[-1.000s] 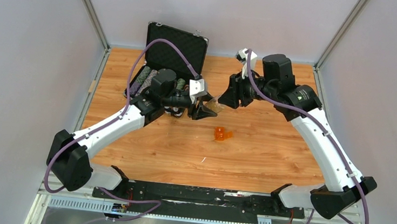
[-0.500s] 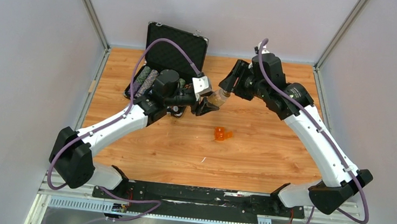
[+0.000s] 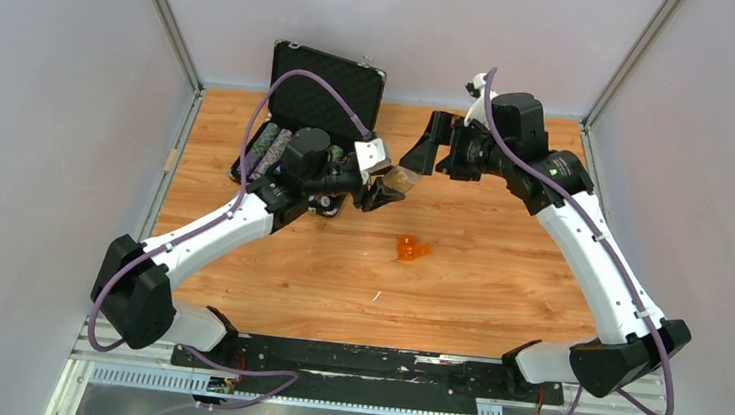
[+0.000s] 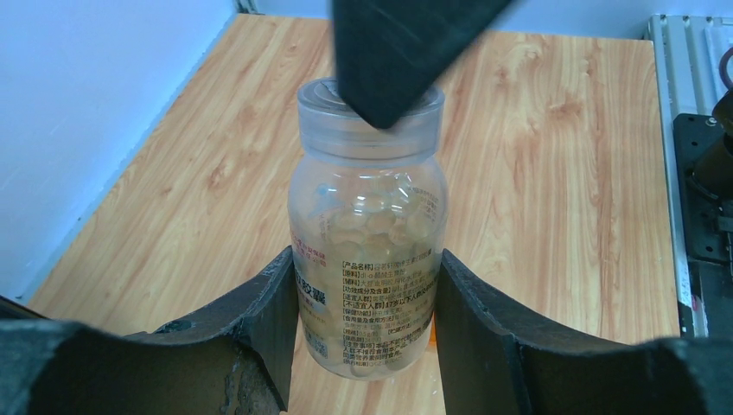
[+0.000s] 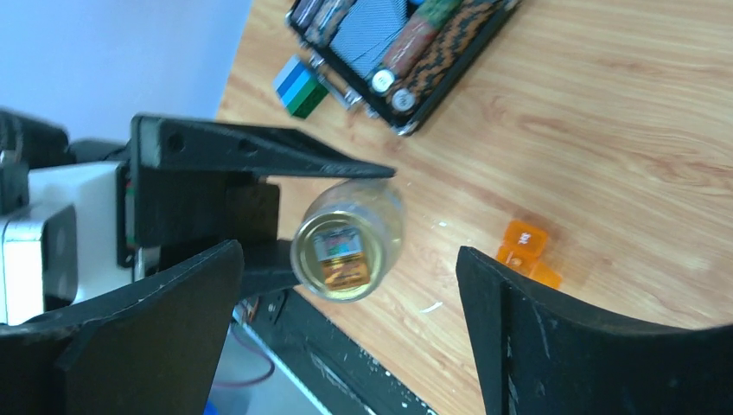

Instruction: Sort the pills into containers

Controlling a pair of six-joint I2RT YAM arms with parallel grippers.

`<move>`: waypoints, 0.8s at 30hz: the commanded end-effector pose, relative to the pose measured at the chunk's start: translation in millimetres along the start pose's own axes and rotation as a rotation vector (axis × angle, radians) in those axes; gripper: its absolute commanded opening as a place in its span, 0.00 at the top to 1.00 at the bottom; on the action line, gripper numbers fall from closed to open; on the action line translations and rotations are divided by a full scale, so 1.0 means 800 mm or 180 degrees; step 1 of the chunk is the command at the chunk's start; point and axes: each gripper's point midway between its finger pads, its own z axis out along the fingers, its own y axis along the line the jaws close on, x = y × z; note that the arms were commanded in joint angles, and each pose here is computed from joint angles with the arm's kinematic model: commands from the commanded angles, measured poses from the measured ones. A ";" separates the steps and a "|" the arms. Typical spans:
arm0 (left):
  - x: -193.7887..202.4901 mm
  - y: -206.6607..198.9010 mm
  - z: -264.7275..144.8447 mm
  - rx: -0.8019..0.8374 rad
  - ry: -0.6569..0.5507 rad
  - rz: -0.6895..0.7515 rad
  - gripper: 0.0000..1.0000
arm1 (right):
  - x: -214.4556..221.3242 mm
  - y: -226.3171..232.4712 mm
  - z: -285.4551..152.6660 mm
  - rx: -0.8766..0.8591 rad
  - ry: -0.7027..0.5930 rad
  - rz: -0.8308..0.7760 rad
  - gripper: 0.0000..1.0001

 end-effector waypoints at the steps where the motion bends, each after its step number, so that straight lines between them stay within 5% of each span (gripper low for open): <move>1: -0.028 0.003 0.001 0.0029 -0.0224 0.0214 1.00 | 0.016 0.040 -0.002 -0.0628 0.0227 -0.0246 0.05; 5: -0.028 0.004 0.005 0.0043 -0.0233 0.0199 1.00 | 0.028 0.043 0.019 -0.0596 0.0324 -0.0160 0.09; 13: -0.034 0.008 0.004 -0.0017 -0.0281 0.0171 0.93 | 0.041 0.037 0.045 -0.0448 0.0419 0.0023 0.46; 18: -0.035 0.007 0.003 -0.0033 -0.0304 0.0170 0.88 | 0.050 0.027 0.054 -0.0344 0.0463 0.0007 0.30; 24: -0.034 0.007 0.001 -0.0051 -0.0313 0.0154 0.80 | 0.055 0.016 0.067 -0.0239 0.0481 0.0046 0.32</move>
